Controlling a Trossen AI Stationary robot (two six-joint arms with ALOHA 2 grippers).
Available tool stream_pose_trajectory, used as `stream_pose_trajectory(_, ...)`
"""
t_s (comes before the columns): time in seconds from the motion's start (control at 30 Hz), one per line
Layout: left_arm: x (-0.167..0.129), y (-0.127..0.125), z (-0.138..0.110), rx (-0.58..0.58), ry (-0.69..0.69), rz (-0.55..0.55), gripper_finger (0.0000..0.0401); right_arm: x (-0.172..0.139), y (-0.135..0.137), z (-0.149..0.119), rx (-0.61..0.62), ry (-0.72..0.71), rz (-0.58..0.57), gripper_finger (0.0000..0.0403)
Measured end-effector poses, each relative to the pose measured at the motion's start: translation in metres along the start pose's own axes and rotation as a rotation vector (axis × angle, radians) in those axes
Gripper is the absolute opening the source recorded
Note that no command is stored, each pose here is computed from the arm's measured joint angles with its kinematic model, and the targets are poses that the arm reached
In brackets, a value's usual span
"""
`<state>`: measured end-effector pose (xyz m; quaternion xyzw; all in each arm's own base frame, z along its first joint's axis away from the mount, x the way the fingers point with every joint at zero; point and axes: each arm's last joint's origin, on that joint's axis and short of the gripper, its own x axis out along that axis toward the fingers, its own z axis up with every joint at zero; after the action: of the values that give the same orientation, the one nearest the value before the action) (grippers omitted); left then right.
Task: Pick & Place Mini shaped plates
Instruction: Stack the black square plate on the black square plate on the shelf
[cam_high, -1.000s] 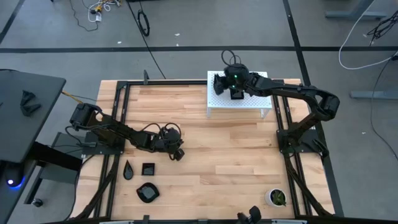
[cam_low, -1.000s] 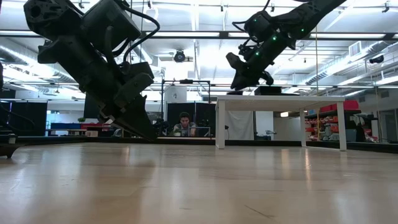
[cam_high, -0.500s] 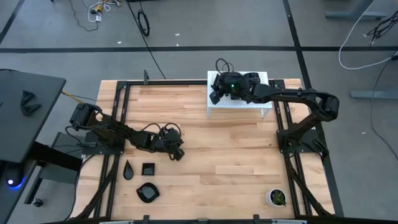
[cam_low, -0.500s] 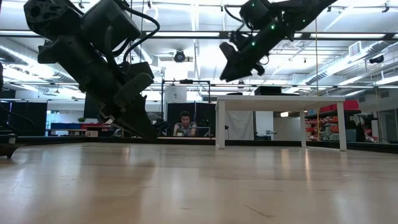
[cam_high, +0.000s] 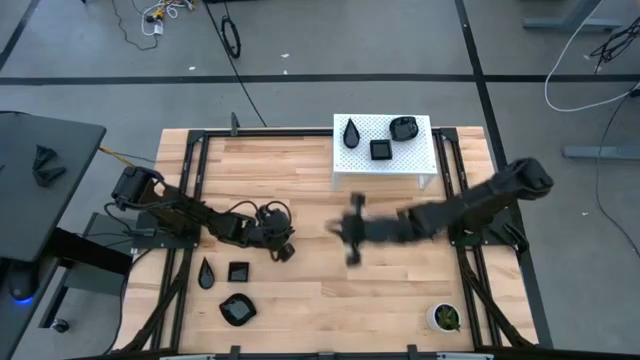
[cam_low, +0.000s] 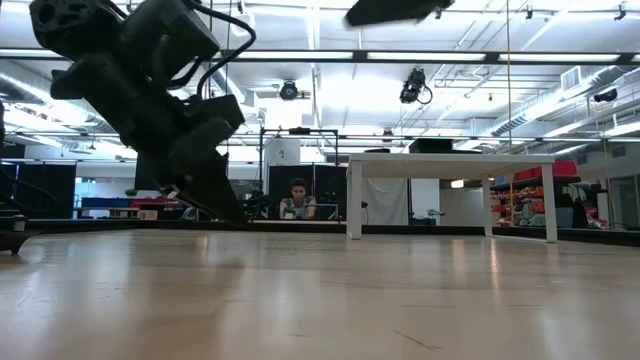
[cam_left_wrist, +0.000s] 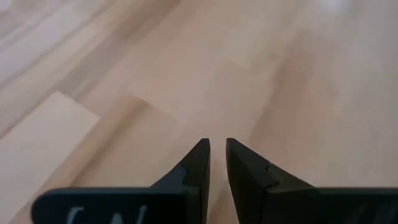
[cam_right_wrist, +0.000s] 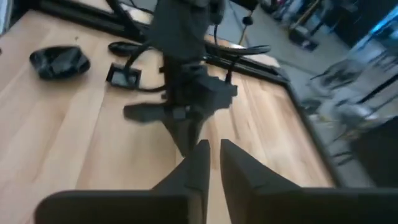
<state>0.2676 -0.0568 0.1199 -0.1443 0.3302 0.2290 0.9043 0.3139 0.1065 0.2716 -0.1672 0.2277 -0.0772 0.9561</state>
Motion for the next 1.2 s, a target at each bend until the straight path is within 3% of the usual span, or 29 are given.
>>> stream_pose_trajectory(0.27, -0.029, -0.013, 0.015, 0.103, 0.065, -0.167, 0.0055, -0.071, 0.076, -0.010, -0.139, -0.019, -0.185, 0.0010)
stream_pose_trajectory(0.47, -0.083, -0.035, 0.035, 0.231, 0.182, -0.218, 0.0055, -0.094, 0.095, -0.013, -0.048, -0.074, -0.168, 0.0004)
stream_pose_trajectory(0.6, -0.122, -0.050, 0.035, 0.274, 0.297, -0.206, 0.0055, -0.095, 0.096, -0.013, 0.030, -0.080, -0.161, 0.0014)
stream_pose_trajectory(0.73, -0.148, -0.054, 0.015, 0.230, 0.448, -0.166, 0.0055, -0.091, 0.092, -0.013, 0.079, -0.073, -0.175, 0.0020)
stream_pose_trajectory(0.93, -0.167, -0.044, -0.037, 0.088, 0.637, -0.039, 0.0055, -0.083, 0.087, -0.014, 0.103, -0.059, -0.204, 0.0018)
stream_pose_trajectory(1.2, -0.158, -0.016, -0.082, -0.123, 0.622, 0.167, 0.0055, -0.072, 0.080, -0.014, 0.131, -0.040, -0.231, 0.0013)
